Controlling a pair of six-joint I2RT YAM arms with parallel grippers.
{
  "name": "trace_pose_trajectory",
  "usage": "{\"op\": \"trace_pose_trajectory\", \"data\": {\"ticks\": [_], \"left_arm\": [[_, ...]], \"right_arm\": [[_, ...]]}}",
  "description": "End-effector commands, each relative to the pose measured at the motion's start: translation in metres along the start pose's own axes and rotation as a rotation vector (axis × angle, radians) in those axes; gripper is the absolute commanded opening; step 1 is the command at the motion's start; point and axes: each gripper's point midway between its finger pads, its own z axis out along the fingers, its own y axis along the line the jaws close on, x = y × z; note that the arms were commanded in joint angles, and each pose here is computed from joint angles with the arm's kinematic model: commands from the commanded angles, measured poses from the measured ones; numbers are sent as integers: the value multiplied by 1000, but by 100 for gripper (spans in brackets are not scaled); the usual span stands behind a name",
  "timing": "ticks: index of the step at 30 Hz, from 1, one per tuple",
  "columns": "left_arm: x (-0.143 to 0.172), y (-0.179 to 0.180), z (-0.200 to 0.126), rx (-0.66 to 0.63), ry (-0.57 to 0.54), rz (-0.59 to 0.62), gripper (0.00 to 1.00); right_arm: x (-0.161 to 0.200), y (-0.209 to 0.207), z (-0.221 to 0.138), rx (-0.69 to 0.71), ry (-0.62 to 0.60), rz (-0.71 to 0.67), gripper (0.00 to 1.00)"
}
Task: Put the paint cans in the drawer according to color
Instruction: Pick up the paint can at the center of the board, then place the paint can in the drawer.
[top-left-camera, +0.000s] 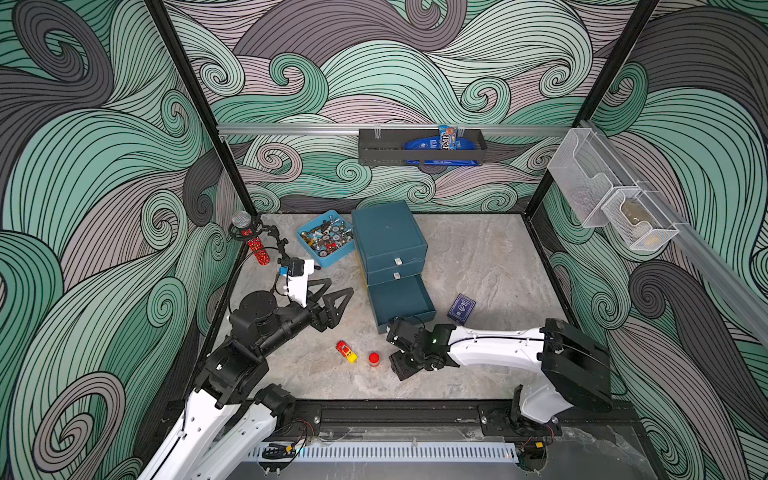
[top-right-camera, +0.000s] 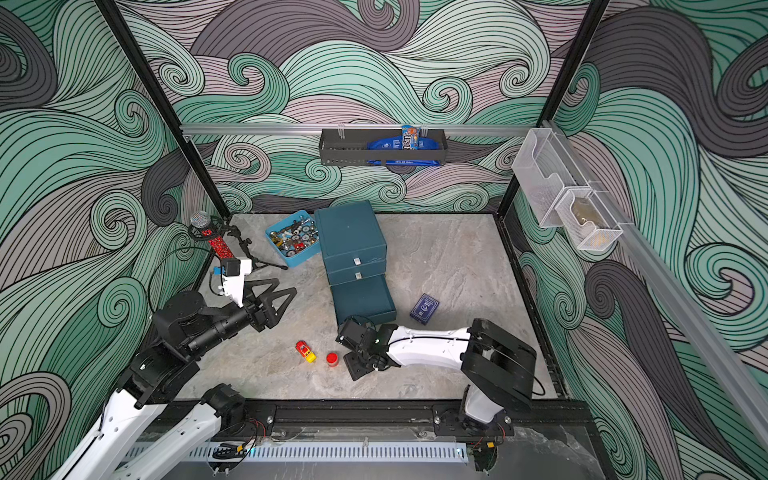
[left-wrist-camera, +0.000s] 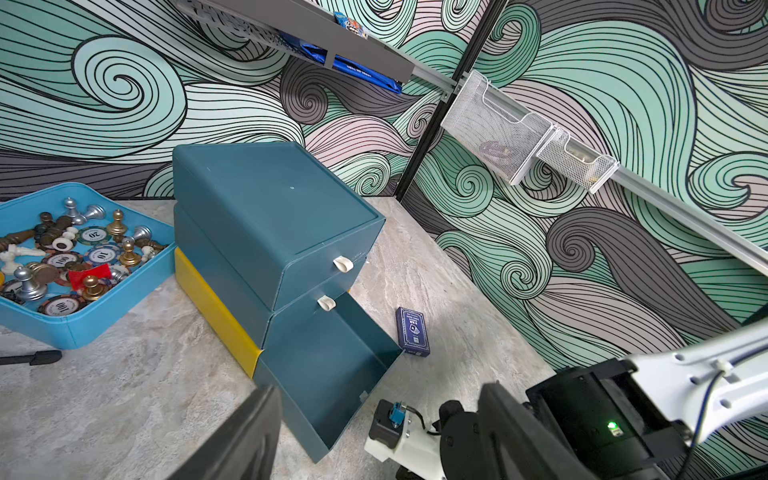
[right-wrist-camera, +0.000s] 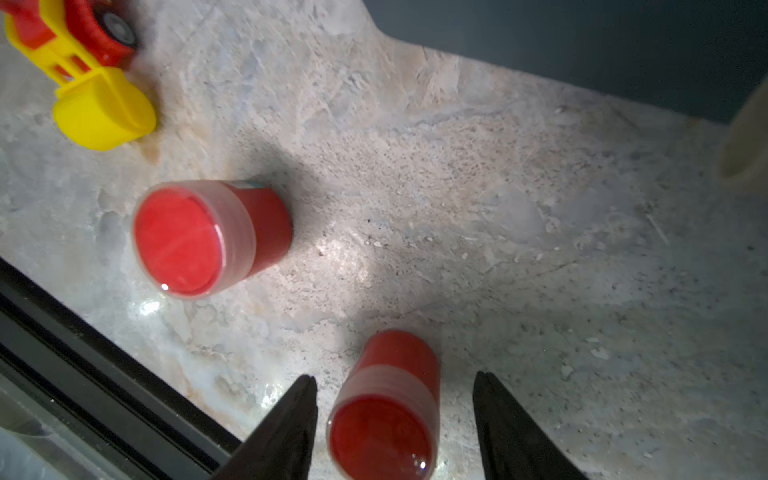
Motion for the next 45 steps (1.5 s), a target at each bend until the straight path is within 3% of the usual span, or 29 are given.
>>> {"op": "trace_pose_trajectory", "data": {"ticks": [1, 5, 9, 17, 22, 28, 33, 36, 42, 45], "left_arm": [[-16, -10, -6, 26, -45, 8, 78], [-18, -10, -7, 25, -47, 9, 78], [-18, -10, -8, 25, -48, 8, 78], [-18, -11, -6, 30, -51, -1, 78], [-20, -12, -6, 35, -56, -1, 78], [-23, -13, -8, 33, -64, 0, 78], [-25, -13, -9, 29, -64, 6, 78], [-25, -14, -10, 30, -65, 6, 78], [-25, -14, -9, 32, -65, 10, 78], [-26, -13, -8, 31, -66, 9, 78]], "right_arm": [[-8, 0, 2, 29, -13, -18, 51], [-10, 1, 0, 29, -22, 1, 33], [-30, -2, -24, 11, -96, 76, 15], [-105, -71, -87, -39, -315, 603, 15], [-133, -92, -75, -5, -319, 771, 11], [-137, -111, -39, 61, -271, 924, 9], [-132, -125, -23, 111, -247, 975, 15], [-136, -127, -16, 119, -238, 971, 25], [-146, -129, -15, 119, -243, 952, 59], [-153, -129, -25, 115, -273, 920, 60]]}}
